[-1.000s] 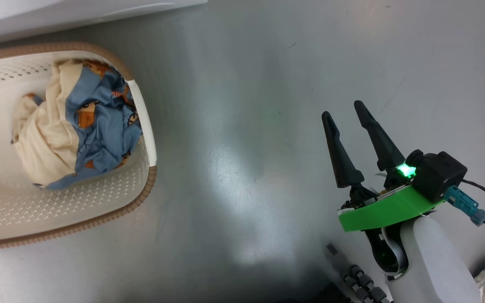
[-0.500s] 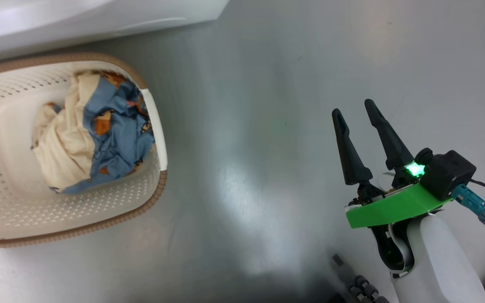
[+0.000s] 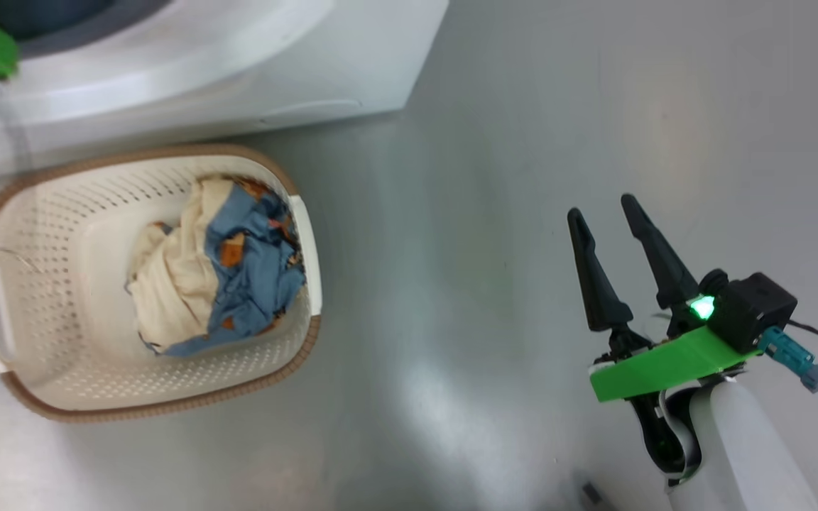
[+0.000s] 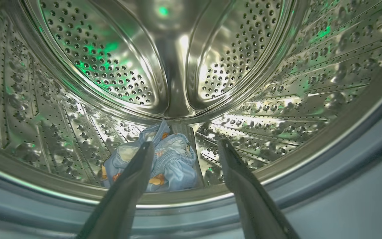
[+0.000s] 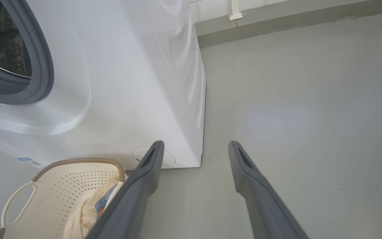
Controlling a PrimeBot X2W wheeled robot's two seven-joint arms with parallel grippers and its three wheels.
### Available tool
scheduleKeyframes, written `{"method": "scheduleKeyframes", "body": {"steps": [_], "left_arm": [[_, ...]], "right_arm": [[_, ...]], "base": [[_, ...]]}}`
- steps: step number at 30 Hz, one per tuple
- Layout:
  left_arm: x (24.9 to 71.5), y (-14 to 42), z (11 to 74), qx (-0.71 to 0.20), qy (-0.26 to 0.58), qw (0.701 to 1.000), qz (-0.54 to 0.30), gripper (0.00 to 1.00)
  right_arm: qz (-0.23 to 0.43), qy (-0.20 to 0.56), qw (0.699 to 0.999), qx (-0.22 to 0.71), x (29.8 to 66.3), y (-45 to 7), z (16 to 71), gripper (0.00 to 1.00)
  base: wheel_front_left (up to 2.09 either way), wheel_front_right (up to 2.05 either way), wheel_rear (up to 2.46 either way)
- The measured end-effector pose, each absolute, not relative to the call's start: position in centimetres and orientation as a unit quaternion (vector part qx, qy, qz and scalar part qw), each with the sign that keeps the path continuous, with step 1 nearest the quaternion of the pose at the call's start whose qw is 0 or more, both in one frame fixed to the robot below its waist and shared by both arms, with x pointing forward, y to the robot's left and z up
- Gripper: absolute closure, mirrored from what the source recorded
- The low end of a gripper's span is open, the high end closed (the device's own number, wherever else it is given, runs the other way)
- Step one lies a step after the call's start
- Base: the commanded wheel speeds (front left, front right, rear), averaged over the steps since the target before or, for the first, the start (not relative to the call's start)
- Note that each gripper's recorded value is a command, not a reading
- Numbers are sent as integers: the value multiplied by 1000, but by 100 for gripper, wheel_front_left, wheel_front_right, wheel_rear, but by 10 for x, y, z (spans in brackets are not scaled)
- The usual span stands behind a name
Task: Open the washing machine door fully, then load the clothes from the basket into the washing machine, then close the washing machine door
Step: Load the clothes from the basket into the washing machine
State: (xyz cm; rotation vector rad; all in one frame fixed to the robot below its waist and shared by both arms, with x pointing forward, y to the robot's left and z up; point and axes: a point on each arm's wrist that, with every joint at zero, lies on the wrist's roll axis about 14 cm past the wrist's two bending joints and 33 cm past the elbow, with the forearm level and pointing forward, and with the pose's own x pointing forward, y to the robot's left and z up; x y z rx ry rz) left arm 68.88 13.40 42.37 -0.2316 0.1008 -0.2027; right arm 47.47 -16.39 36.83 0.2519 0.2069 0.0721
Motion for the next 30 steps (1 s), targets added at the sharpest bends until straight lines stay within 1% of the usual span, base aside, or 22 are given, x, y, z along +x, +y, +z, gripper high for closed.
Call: {"method": "scheduleKeyframes", "body": {"steps": [6, 12, 21, 26, 30], "left_arm": [[653, 138, 442, -119, 35, 987, -102, 0], [603, 144, 447, -133, 36, 987, -88, 0], [535, 153, 477, -139, 2, 988, -67, 0], [489, 158, 494, -112, -20, 992, -61, 0], [459, 156, 494, -103, -18, 993, -62, 0]], "right_arm": [[42, 92, 987, 125, 465, -159, 385, 0], [46, 80, 988, 125, 452, -157, 404, 0], [56, 54, 989, 129, 430, -150, 434, 0], [61, 38, 989, 129, 414, -147, 451, 0], [61, 27, 989, 129, 405, -148, 461, 0]], "base": [[0, 0, 0], [0, 0, 0], [0, 0, 0], [0, 0, 0], [0, 0, 0]]}}
